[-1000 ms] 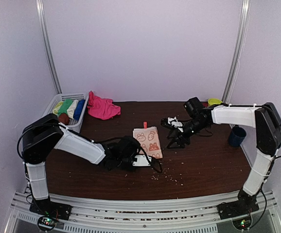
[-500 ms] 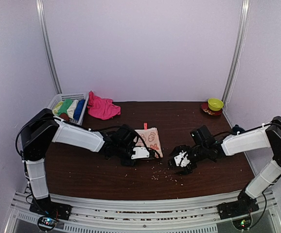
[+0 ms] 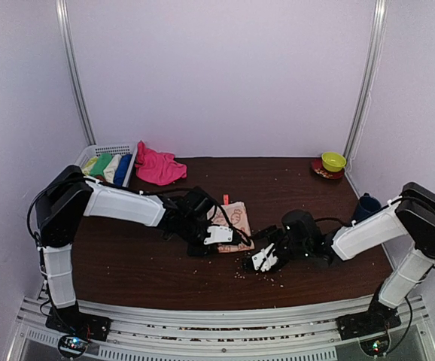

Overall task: Roll the towels
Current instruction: Roll the towel at the center of the board.

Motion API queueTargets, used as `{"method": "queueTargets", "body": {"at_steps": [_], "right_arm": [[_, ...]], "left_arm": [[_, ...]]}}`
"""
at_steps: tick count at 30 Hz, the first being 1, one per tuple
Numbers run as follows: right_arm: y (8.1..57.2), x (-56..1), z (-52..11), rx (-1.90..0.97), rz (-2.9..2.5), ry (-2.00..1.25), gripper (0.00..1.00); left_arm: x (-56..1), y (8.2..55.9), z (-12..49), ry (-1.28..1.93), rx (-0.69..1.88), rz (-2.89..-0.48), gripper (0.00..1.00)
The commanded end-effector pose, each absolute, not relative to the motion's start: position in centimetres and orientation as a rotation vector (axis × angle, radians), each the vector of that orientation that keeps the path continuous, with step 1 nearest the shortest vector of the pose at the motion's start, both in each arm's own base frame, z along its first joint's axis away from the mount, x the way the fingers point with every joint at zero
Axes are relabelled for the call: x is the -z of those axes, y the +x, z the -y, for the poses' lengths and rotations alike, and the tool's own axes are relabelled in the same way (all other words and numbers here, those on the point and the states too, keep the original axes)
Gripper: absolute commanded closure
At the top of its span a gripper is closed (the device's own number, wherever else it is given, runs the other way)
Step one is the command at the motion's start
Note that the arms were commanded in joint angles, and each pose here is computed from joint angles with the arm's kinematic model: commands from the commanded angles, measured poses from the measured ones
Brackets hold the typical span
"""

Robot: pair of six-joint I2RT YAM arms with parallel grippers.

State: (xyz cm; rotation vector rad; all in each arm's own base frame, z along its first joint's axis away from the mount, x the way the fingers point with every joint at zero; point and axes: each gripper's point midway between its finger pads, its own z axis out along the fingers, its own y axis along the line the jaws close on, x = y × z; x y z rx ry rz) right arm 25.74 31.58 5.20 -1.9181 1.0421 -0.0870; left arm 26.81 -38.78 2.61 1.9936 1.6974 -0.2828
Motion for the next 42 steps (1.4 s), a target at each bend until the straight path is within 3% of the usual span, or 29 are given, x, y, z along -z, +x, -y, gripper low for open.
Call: {"method": "queueTargets", "body": {"at_steps": [1,9,14,20,23,27,38,42], "right_arm": [[27.0,-4.5,-31.9,0.193,-1.083,-1.897,0.24],[28.5,-3.4,-32.8,0.262,-1.191,-1.855,0.38],[28.0,-2.7,-33.1,0.235,-1.214,-1.893,0.68],[28.1,-2.6,-33.4,0.202,-1.274,-1.905,0.91],[27.8,-2.7,-33.6,0.151,-1.304,-1.92,1.0],[27.1,-2.5,-33.8,0.054,-1.361,-1.959,1.0],[27.6,-2.7,-33.5,-0.196,-1.563,-1.958,1.0],[27.5,-2.3,-33.4,-0.29,-1.65,-1.974,1.0]], "left_arm": [[-1.9,25.9,38.5,2.024,0.36,-1.747,1.0],[-1.9,25.4,38.3,2.046,0.391,-1.746,1.0],[-1.9,25.5,38.2,2.047,0.397,-1.75,1.0],[-2.4,25.6,38.1,2.031,0.393,-1.741,1.0],[-3.1,25.8,37.9,2.001,0.37,-1.731,0.9],[-4.6,26.0,37.5,1.946,0.339,-1.712,0.66],[-11.1,28.5,35.1,1.604,0.133,-1.589,0.33],[-12.4,28.8,34.2,1.53,0.086,-1.542,0.28]]}}
